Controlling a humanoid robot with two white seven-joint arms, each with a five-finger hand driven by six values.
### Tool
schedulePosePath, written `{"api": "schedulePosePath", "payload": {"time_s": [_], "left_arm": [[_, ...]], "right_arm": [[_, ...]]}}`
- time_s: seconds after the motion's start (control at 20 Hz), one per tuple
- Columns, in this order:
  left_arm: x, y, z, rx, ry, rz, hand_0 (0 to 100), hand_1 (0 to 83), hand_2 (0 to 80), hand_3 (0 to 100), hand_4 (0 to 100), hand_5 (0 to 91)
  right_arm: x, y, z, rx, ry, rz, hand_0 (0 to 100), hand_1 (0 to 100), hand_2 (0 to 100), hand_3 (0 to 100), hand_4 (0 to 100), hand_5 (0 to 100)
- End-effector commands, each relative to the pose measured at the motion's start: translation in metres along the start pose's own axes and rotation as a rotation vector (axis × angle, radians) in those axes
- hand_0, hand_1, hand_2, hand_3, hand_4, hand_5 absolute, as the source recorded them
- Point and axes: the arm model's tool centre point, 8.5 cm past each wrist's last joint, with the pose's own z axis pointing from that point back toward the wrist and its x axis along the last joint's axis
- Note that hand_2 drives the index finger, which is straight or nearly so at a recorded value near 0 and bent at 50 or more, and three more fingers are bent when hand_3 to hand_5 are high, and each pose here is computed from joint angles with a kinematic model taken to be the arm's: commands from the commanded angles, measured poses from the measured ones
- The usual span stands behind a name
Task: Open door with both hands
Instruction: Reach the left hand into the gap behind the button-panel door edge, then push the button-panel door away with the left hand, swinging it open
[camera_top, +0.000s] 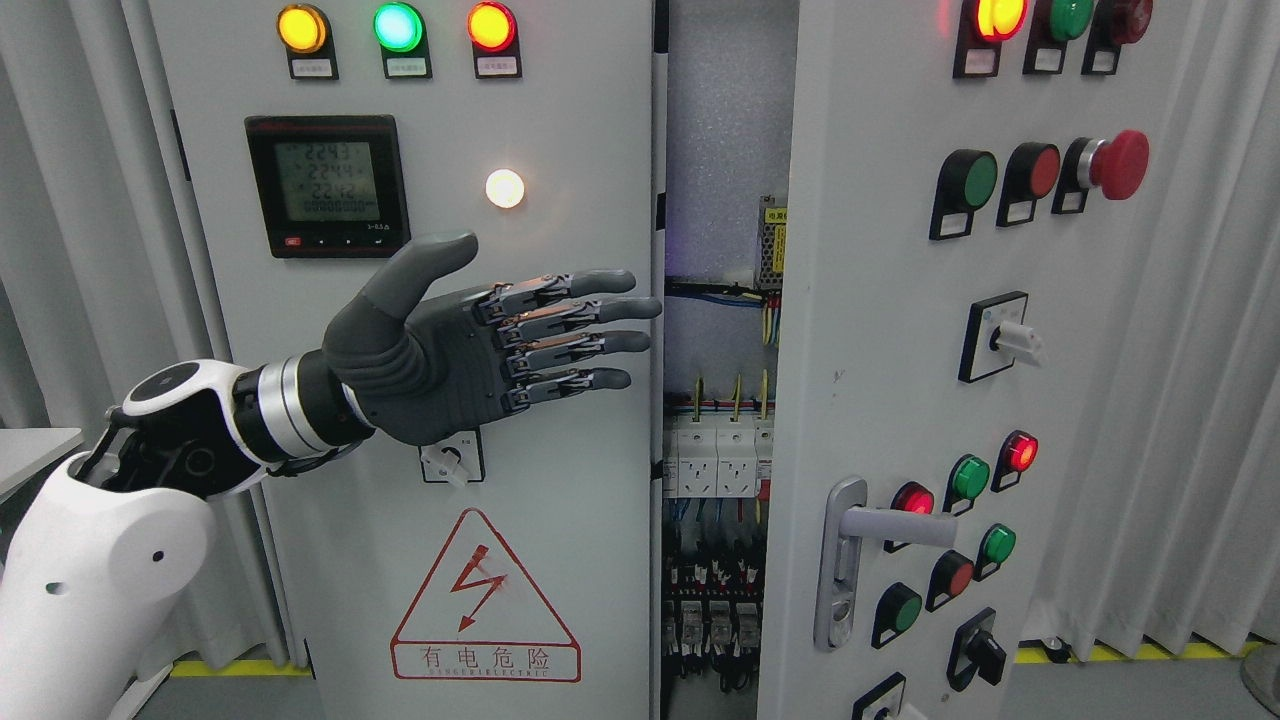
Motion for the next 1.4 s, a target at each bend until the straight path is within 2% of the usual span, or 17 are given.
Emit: {"api": "schedulePosePath", "payload": {"time_s": [0.0, 0.45, 0.6, 0.95, 1.15, 1.35], "left_arm": [[-0.044, 0.016, -0.063, -0.058, 0.119, 0.102, 30, 0.0, 2.7, 3, 4, 0.0], [-0.018, 0.004, -0.109, -0.163, 0.130, 0.044, 30, 0.0, 2.7, 3, 4, 0.0], [-0.018, 0.003, -0.114, -0.176, 0.132, 0.061, 30, 0.0, 2.7, 3, 4, 0.0], [-0.021, -0.002, -0.124, -0.196, 0.151, 0.060, 30, 0.0, 2.7, 3, 4, 0.0], [-0.013, -0.010, -0.141, -0.237, 0.153, 0.022, 30, 0.0, 2.7, 3, 4, 0.0], [0.000, -0.027, -0.169, -0.305, 0.129, 0.026, 30, 0.0, 2.7, 3, 4, 0.0]], "right_arm": [[0.007, -0.004, 0.000, -0.003, -0.011, 0.001, 22, 0, 0, 0, 0, 0], [0.008, -0.004, 0.000, -0.002, -0.012, 0.002, 22, 0, 0, 0, 0, 0], [0.008, -0.004, 0.000, -0.003, -0.012, 0.002, 22, 0, 0, 0, 0, 0], [0.008, -0.004, 0.000, -0.002, -0.012, 0.002, 22, 0, 0, 0, 0, 0], [0.008, -0.004, 0.000, -0.003, -0.012, 0.002, 22, 0, 0, 0, 0, 0], [0.008, -0.004, 0.000, -0.002, -0.012, 0.002, 22, 0, 0, 0, 0, 0]]}}
